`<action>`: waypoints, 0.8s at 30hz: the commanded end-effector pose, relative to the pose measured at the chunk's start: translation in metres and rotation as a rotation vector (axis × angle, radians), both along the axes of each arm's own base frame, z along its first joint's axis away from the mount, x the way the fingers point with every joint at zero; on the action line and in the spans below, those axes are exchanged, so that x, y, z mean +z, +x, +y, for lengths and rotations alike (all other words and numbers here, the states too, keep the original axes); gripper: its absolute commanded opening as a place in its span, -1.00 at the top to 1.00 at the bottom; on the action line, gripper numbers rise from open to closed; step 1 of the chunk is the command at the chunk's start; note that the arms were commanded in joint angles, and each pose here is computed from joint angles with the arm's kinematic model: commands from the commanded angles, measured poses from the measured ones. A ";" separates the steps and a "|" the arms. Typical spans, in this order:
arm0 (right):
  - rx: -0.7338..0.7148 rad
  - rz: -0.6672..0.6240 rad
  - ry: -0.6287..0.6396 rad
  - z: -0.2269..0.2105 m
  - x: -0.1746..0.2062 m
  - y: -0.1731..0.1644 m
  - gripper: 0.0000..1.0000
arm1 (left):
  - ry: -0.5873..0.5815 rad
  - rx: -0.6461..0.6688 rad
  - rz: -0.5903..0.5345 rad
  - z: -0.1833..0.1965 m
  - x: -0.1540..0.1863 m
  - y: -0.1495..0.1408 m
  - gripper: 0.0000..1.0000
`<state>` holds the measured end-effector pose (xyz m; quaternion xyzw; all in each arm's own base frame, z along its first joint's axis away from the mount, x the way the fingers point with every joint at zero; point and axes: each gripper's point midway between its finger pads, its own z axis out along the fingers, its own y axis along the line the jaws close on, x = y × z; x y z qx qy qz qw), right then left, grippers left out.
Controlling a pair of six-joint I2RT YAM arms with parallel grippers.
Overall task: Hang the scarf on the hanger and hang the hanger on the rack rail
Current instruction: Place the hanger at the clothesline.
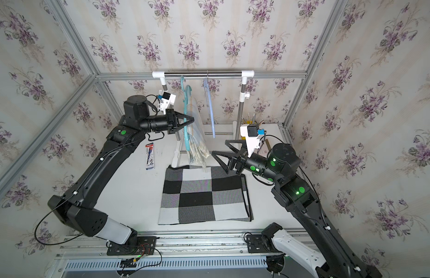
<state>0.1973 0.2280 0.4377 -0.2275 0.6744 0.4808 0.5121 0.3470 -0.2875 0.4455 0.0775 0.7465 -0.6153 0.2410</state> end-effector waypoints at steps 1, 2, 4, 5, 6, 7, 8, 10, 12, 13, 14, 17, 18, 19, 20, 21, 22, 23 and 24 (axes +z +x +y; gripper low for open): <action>0.054 0.021 0.034 0.005 -0.001 -0.007 -0.92 | -0.054 -0.045 -0.046 -0.002 0.018 0.014 1.00; 0.056 0.025 0.034 0.005 -0.004 -0.008 -0.91 | -0.058 -0.041 -0.037 -0.001 0.017 0.021 1.00; 0.048 0.023 0.028 0.003 -0.009 -0.008 -0.91 | -0.068 -0.028 -0.030 0.004 0.018 0.032 1.00; 0.042 0.021 0.026 0.002 -0.010 -0.009 -0.90 | -0.076 -0.025 -0.029 0.005 0.019 0.036 1.00; 0.038 0.020 0.020 0.001 -0.013 -0.009 -0.90 | -0.089 -0.021 -0.028 0.008 0.022 0.041 1.00; 0.038 0.018 0.016 0.001 -0.015 -0.009 -0.90 | -0.100 -0.017 -0.016 0.010 0.022 0.046 1.00; 0.038 0.021 0.013 0.000 -0.018 -0.010 -0.89 | -0.109 -0.013 -0.013 0.012 0.023 0.050 1.00; 0.033 0.031 0.007 0.000 -0.022 -0.008 -0.88 | -0.108 -0.011 -0.006 0.012 0.021 0.057 1.00; 0.036 0.038 0.005 0.001 -0.025 -0.008 -0.87 | -0.102 -0.013 -0.005 0.012 0.020 0.062 1.00; 0.037 0.039 0.004 0.001 -0.026 -0.009 -0.87 | -0.104 -0.014 -0.008 0.012 0.021 0.063 1.00; 0.034 0.041 0.002 0.001 -0.027 -0.008 -0.87 | -0.106 -0.017 -0.009 0.012 0.021 0.065 1.00; 0.029 0.045 -0.001 0.000 -0.028 -0.007 -0.87 | -0.105 -0.010 -0.003 0.014 0.021 0.070 1.00; 0.029 0.045 -0.001 0.001 -0.028 -0.007 -0.87 | -0.102 -0.003 0.008 0.015 0.017 0.072 1.00; 0.030 0.046 0.000 0.001 -0.028 -0.007 -0.87 | -0.099 0.002 0.020 0.016 0.013 0.075 1.00; 0.030 0.050 0.000 0.002 -0.027 -0.006 -0.87 | -0.096 0.008 0.035 0.018 0.009 0.078 1.00; 0.029 0.053 -0.001 0.002 -0.028 -0.005 -0.87 | -0.093 0.013 0.045 0.019 0.005 0.082 1.00; 0.028 0.053 -0.001 0.002 -0.027 -0.004 -0.87 | -0.089 0.017 0.053 0.020 0.001 0.084 1.00; 0.023 0.058 -0.002 0.003 -0.028 -0.002 -0.87 | -0.084 0.022 0.057 0.021 -0.002 0.086 1.00; 0.015 0.065 -0.003 0.003 -0.028 0.000 -0.87 | -0.077 0.025 0.071 0.022 -0.007 0.088 1.00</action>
